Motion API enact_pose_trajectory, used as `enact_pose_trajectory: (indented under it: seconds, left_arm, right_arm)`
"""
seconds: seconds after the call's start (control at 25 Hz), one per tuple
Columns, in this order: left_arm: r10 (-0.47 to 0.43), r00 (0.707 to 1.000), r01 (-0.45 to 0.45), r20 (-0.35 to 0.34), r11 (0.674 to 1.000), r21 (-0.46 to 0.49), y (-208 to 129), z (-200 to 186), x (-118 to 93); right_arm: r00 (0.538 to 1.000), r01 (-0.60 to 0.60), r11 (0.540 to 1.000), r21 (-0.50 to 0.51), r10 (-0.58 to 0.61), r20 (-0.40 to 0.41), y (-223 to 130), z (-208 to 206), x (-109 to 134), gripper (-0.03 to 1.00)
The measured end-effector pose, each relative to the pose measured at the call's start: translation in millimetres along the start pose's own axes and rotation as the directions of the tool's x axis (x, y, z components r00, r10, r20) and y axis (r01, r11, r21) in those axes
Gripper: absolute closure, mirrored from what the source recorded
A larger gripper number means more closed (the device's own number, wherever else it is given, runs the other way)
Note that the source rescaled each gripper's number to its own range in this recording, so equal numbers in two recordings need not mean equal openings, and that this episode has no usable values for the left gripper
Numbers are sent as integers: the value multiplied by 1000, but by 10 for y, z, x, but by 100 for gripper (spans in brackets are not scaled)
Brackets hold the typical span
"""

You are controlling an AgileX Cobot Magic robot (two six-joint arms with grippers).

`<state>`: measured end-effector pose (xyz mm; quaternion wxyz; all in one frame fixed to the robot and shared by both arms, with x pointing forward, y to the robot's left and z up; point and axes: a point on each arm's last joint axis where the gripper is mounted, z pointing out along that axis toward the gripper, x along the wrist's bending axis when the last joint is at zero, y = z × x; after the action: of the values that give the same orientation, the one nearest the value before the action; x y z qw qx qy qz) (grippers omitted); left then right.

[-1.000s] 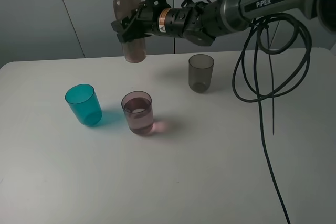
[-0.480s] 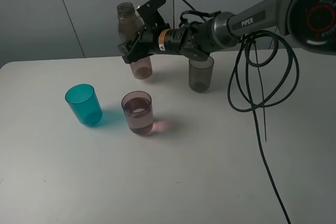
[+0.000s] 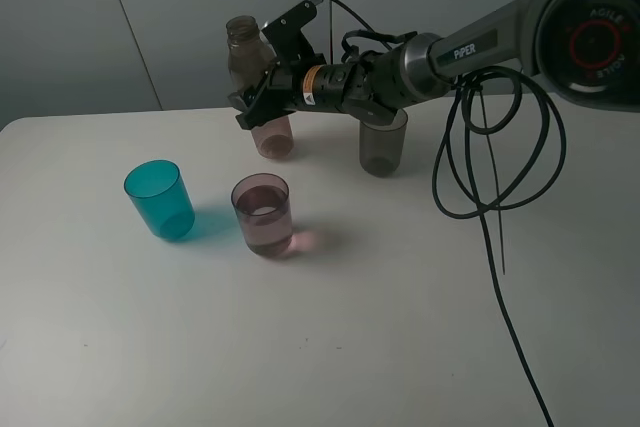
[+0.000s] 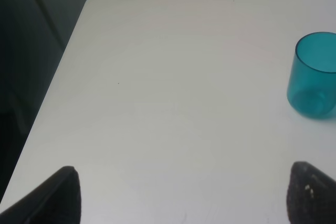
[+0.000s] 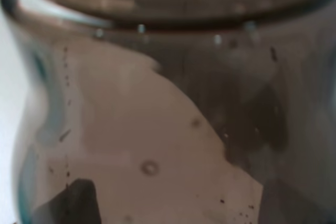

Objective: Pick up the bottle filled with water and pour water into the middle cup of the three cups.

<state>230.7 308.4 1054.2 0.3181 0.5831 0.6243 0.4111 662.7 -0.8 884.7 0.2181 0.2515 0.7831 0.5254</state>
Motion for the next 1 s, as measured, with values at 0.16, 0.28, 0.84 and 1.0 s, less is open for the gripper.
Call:
enact_pose_trajectory:
  seconds: [0.16, 0.28, 0.84, 1.0]
  left_arm:
    - [0, 1000, 0, 0, 1000, 0, 0, 0, 0]
    - [0, 1000, 0, 0, 1000, 0, 0, 0, 0]
    - [0, 1000, 0, 0, 1000, 0, 0, 0, 0]
    - [0, 1000, 0, 0, 1000, 0, 0, 0, 0]
  right_arm:
    - [1000, -15, 1000, 5, 15, 1, -58, 23, 3, 95]
    - [1000, -15, 1000, 9, 16, -2, -77, 31, 13, 95]
    - [1000, -17, 1000, 14, 17, 2, -81, 32, 13, 25]
    - [999, -34, 999, 21, 34, 7, -88, 32, 9, -2]
